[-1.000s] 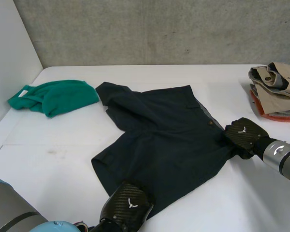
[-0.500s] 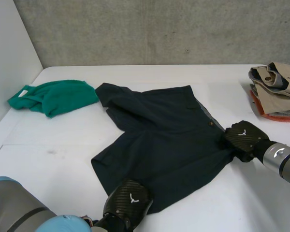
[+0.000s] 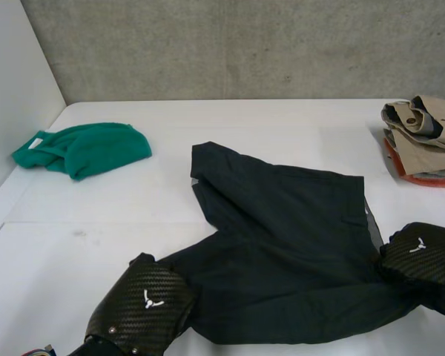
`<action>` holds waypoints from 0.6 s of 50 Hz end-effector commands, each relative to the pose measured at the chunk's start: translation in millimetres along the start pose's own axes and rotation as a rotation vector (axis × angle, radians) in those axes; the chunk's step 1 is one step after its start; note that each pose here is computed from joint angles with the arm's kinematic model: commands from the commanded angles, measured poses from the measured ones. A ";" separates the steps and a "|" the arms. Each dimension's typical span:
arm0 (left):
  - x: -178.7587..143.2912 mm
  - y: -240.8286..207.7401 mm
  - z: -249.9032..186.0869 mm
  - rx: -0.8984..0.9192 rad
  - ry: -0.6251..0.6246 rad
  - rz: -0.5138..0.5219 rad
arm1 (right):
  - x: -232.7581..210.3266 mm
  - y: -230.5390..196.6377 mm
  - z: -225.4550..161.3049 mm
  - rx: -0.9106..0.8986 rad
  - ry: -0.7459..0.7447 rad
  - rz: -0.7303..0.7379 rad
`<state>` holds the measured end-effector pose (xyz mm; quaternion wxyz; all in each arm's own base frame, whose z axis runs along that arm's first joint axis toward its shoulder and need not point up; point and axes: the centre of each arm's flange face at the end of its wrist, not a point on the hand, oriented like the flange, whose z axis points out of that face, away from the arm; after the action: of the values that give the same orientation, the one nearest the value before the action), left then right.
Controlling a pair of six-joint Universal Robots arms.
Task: Fold the laundry.
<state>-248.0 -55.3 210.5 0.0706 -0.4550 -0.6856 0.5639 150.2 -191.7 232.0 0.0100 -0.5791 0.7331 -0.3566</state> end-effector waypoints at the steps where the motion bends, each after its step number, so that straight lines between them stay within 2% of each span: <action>1: -17.5 -6.4 57.6 0.092 -0.094 -0.043 | 18.0 -8.1 35.0 0.088 0.041 0.087; 4: -25.4 -7.8 82.3 0.127 -0.126 -0.033 | 22.2 -16.5 62.7 0.105 0.058 0.131; 7: -38.2 -5.6 110.0 0.141 -0.167 -0.012 | 26.8 -21.5 73.7 0.104 0.112 0.137; 11: -55.2 -12.3 138.1 0.191 -0.210 0.017 | 47.0 -31.9 82.5 0.139 0.262 0.096; 14: -79.3 -41.3 160.5 0.332 -0.284 0.022 | 69.3 -53.1 96.6 0.238 0.386 0.063; 15: -87.9 -52.2 164.4 0.380 -0.314 0.023 | 78.6 -75.2 96.4 0.327 0.446 0.060; 16: -107.2 -77.1 169.1 0.490 -0.380 0.024 | 85.1 -89.1 93.1 0.384 0.486 0.064; 19: -141.9 -118.7 168.8 0.673 -0.505 0.032 | 117.8 -140.0 65.5 0.613 0.656 0.121; 20: -164.8 -146.2 163.4 0.797 -0.590 0.038 | 125.8 -150.6 57.3 0.672 0.695 0.142; 24: -208.9 -203.4 137.3 1.067 -0.744 0.035 | 158.5 -190.8 17.2 0.950 0.848 0.213; 27: -227.0 -224.9 125.1 1.170 -0.784 0.013 | 172.2 -207.3 -3.8 1.094 0.918 0.221; 30: -245.2 -229.5 120.6 1.196 -0.787 -0.025 | 175.0 -214.9 -10.7 1.126 0.952 0.212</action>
<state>-321.4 -293.1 421.7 0.0401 -0.1398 -0.2835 0.9479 267.9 -351.2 388.7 0.0105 -0.2401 0.4768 -0.8455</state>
